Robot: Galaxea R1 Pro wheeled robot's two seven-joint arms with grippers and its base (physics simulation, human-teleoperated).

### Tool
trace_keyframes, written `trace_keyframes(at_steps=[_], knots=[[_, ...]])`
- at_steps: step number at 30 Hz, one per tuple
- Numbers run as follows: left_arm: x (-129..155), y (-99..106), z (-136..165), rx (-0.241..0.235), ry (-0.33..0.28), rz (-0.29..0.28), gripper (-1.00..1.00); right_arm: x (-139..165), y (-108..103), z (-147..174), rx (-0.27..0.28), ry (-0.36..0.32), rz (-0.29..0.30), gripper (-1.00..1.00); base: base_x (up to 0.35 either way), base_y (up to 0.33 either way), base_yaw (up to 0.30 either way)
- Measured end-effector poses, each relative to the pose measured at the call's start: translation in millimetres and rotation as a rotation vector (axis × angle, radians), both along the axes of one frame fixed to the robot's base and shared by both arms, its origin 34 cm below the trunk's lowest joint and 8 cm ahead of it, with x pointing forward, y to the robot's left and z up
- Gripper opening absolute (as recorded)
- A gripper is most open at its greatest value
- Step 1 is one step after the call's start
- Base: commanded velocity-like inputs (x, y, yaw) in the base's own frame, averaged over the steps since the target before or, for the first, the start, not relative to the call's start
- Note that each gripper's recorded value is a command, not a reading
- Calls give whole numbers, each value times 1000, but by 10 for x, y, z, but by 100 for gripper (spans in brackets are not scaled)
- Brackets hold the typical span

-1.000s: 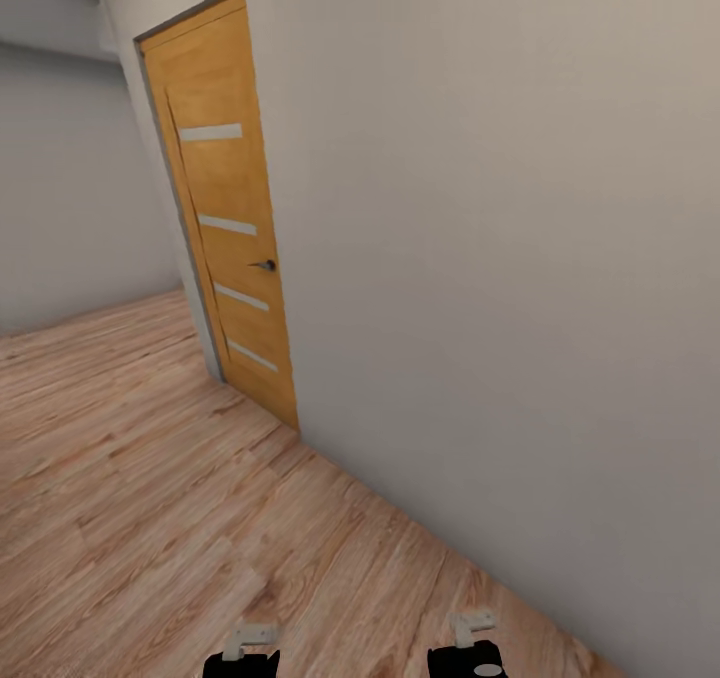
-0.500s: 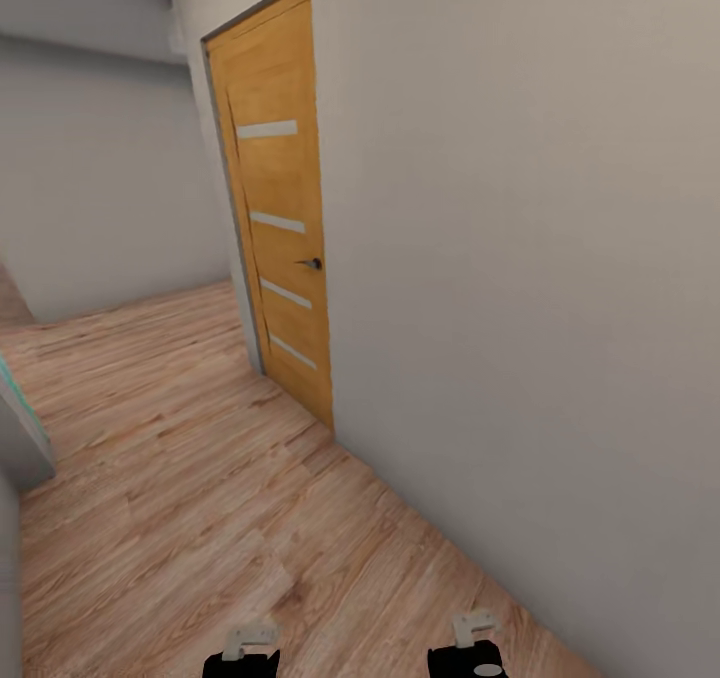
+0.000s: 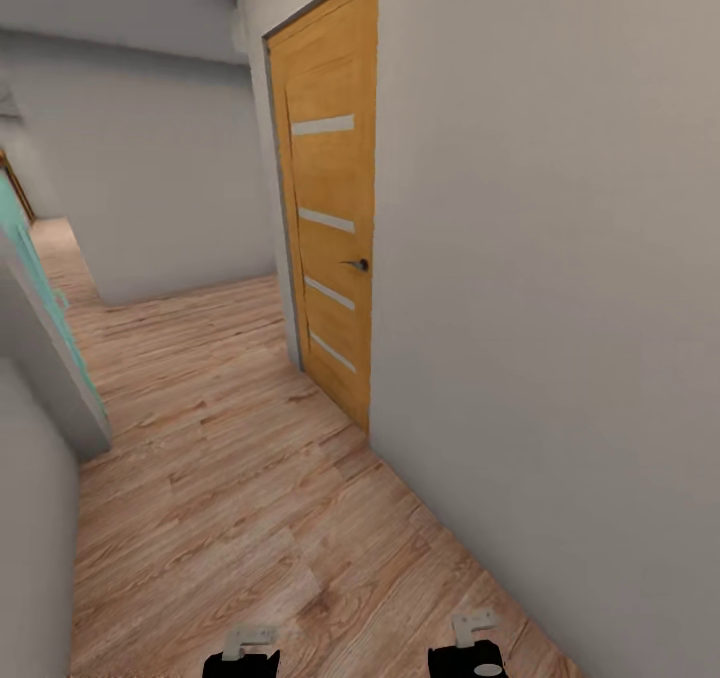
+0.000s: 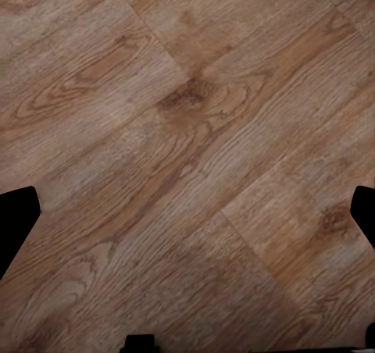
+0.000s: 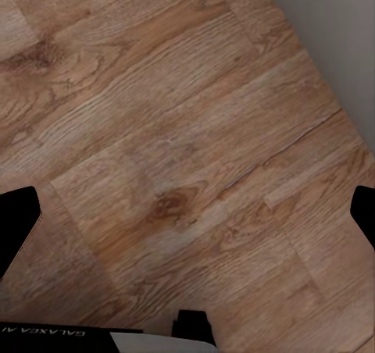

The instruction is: Move the two storage containers from the living room to the garage. In the garage, place one container on the floor and stack the other container on top of it (either order is fine).

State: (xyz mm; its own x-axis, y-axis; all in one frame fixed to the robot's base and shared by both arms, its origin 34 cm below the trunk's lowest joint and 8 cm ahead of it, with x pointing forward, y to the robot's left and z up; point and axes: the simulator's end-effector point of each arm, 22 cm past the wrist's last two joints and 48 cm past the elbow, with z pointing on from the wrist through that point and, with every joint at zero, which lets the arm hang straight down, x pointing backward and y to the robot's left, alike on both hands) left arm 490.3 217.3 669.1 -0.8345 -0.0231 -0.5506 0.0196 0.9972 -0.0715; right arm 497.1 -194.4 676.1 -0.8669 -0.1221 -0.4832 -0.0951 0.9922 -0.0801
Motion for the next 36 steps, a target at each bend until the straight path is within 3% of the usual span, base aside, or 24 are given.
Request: trace_keyframes(at_steps=[36], knots=[[-23, -1, -30, -1, 7, 2, 100, -33, 4, -36, 3, 10, 3, 100, 331, 0, 90]])
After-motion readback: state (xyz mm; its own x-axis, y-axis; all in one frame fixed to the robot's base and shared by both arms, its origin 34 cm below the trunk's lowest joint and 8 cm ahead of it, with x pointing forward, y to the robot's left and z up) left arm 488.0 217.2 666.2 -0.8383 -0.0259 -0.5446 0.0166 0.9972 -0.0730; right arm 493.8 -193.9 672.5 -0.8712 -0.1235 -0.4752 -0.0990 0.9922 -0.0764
